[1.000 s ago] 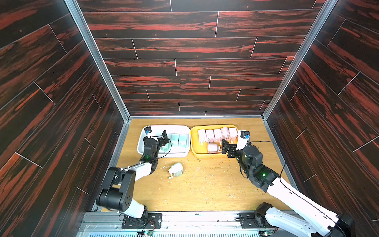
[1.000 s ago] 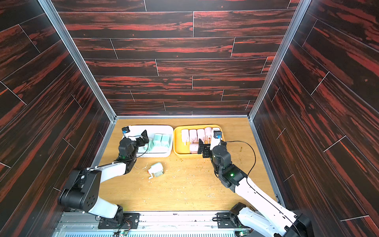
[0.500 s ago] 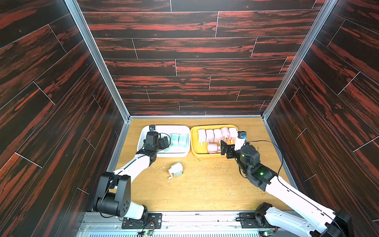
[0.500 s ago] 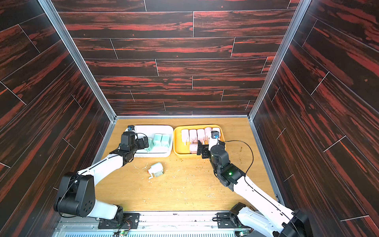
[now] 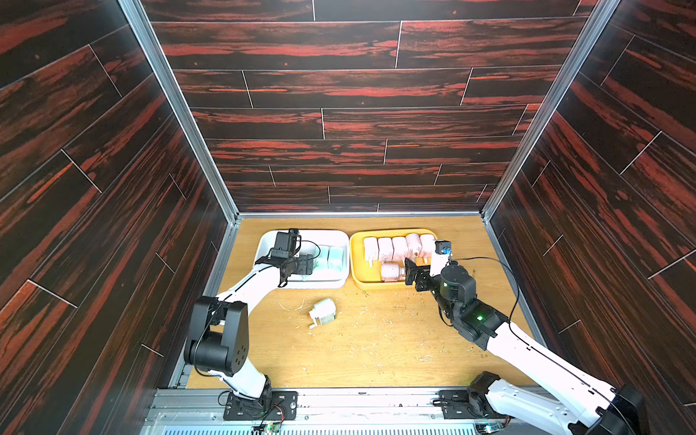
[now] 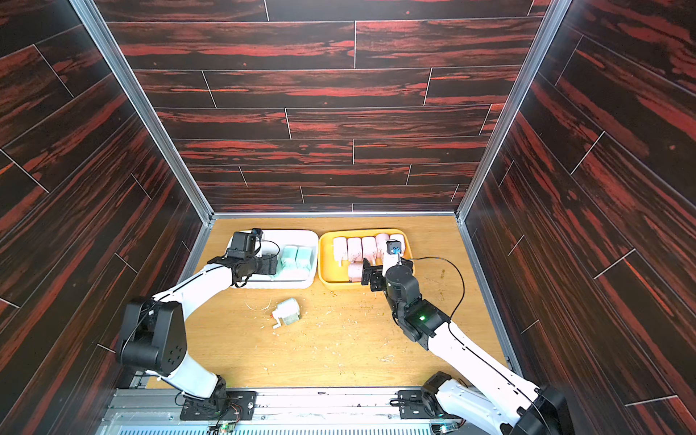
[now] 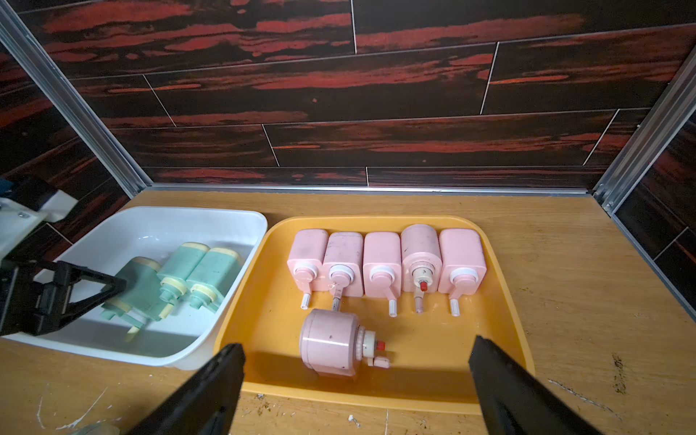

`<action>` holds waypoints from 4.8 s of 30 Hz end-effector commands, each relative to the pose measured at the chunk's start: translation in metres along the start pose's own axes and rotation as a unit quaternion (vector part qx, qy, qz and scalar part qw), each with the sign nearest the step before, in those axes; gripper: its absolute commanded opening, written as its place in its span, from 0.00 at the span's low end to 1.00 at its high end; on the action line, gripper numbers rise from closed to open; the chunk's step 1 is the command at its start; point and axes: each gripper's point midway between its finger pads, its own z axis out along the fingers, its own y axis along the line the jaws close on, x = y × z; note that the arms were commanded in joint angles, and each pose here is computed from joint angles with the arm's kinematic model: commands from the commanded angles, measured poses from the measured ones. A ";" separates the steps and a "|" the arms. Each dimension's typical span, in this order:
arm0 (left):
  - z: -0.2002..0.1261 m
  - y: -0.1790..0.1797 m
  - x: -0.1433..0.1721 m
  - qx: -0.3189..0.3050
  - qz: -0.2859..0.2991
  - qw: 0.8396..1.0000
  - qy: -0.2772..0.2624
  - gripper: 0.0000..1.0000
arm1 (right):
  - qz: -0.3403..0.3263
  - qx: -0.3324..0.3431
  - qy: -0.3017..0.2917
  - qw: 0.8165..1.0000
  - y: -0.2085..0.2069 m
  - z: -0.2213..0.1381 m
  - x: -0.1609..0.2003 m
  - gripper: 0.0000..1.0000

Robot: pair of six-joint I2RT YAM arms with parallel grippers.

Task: Place the pencil sharpeners by color into the storage box
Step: Place the pencil sharpener in the storage box, then pick up the pencil sharpener from the center of the board.

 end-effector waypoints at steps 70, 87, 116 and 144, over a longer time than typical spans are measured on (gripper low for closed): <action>-0.033 0.005 -0.032 -0.020 -0.061 0.996 -0.054 1.00 | 0.012 -0.020 -0.010 1.000 0.003 -0.014 -0.013 0.98; -0.091 -0.092 0.051 0.155 -0.160 0.974 -0.050 1.00 | 0.024 -0.053 0.016 0.998 0.017 -0.005 0.004 0.98; -0.103 -0.134 0.144 0.160 -0.184 0.969 0.052 1.00 | 0.026 -0.076 0.029 0.996 0.029 0.004 0.010 0.98; -0.079 -0.129 0.145 0.092 0.136 0.982 0.097 0.80 | 0.019 -0.069 0.029 0.997 0.027 0.005 0.008 0.98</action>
